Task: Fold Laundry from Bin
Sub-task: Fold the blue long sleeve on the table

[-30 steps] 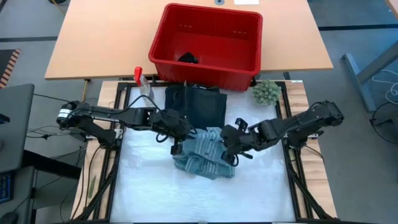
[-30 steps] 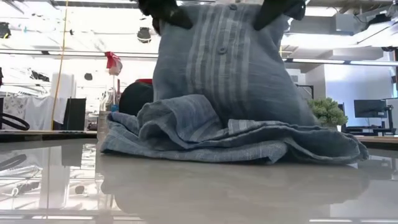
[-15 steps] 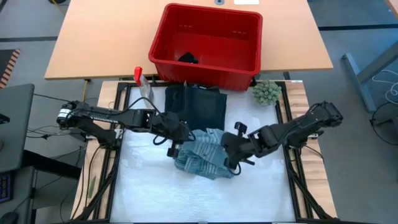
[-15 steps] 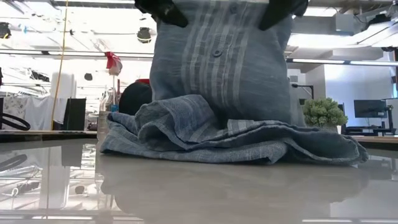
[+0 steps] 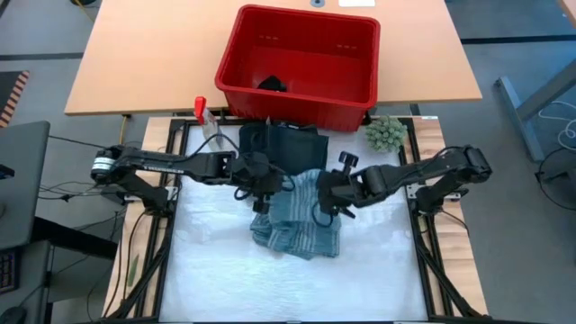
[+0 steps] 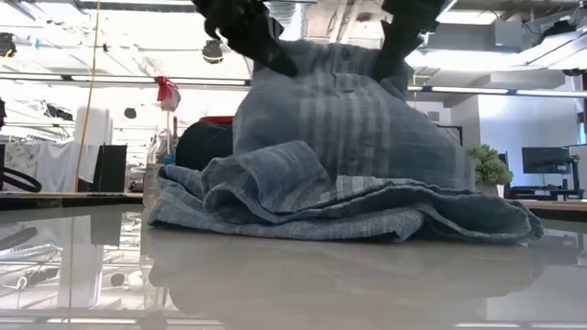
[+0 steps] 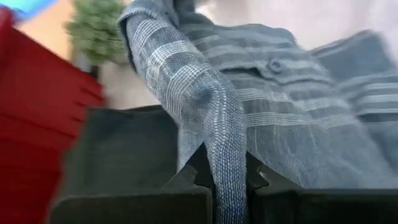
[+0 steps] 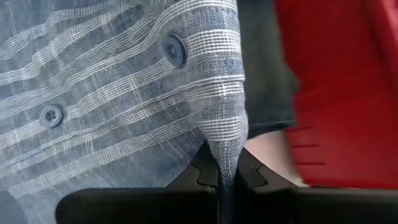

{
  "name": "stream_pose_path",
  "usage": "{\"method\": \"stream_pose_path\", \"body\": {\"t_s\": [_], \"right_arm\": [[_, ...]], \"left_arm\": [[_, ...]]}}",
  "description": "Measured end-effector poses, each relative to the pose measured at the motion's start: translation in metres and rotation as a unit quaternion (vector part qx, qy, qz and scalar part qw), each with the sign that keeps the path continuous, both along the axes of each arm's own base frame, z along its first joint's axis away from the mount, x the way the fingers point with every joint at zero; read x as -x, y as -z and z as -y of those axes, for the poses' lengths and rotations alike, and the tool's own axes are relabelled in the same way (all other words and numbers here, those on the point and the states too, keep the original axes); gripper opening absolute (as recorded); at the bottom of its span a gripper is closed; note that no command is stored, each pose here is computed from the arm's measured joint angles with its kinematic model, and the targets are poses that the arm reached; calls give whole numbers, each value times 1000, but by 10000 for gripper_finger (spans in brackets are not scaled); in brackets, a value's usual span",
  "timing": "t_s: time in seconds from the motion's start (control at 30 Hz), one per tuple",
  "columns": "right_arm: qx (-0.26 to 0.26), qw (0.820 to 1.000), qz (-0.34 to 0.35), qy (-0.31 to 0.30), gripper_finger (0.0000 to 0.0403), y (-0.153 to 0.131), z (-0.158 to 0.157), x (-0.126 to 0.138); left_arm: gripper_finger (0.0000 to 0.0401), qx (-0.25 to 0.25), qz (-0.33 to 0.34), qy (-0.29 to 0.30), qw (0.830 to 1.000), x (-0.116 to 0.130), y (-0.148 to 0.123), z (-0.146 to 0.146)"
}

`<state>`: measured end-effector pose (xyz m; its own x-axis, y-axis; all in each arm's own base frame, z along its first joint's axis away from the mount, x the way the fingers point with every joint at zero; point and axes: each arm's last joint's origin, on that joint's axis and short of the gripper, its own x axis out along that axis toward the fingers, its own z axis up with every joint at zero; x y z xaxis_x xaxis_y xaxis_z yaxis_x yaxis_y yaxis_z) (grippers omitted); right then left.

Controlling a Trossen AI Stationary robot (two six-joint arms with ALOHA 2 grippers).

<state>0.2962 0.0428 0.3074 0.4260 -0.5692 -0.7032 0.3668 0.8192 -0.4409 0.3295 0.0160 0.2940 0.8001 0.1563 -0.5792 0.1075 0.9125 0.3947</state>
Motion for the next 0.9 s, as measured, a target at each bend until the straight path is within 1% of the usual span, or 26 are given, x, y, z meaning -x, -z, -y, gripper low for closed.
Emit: {"method": "stream_pose_path", "body": {"t_s": [0.07,0.13,0.27,0.33,0.43,0.5,0.63,0.73,0.8,0.87,0.9], "right_arm": [[24,1000,-3,9,31,-4,3,3],[58,998,-4,11,31,-8,7,3],[104,994,-16,7,31,-10,12,3],[122,992,-9,14,31,-11,12,2],[130,991,0,8,31,-12,4,2],[126,992,7,-2,31,-12,-6,5],[125,992,9,-19,31,-3,-31,7],[144,989,-2,-19,31,6,-42,12],[148,989,-16,-16,31,11,-47,15],[136,990,-16,-17,31,10,-53,18],[125,992,-15,-23,31,10,-57,20]], "left_arm": [[0,-26,5,-10,1000,0,-2,-6],[0,-47,15,-13,999,-1,-4,-14],[0,-73,6,-13,997,1,-4,-25],[0,-92,2,-15,996,1,-5,-28],[0,-125,-5,-9,992,1,-5,-26],[0,-134,-8,4,991,1,-6,-21],[0,-150,-17,43,988,1,-5,-1],[0,-197,-26,74,977,1,-5,18],[0,-220,-17,87,971,0,-7,30],[0,-222,-15,92,971,1,-7,41],[0,-215,-14,94,972,2,-7,47]]}}
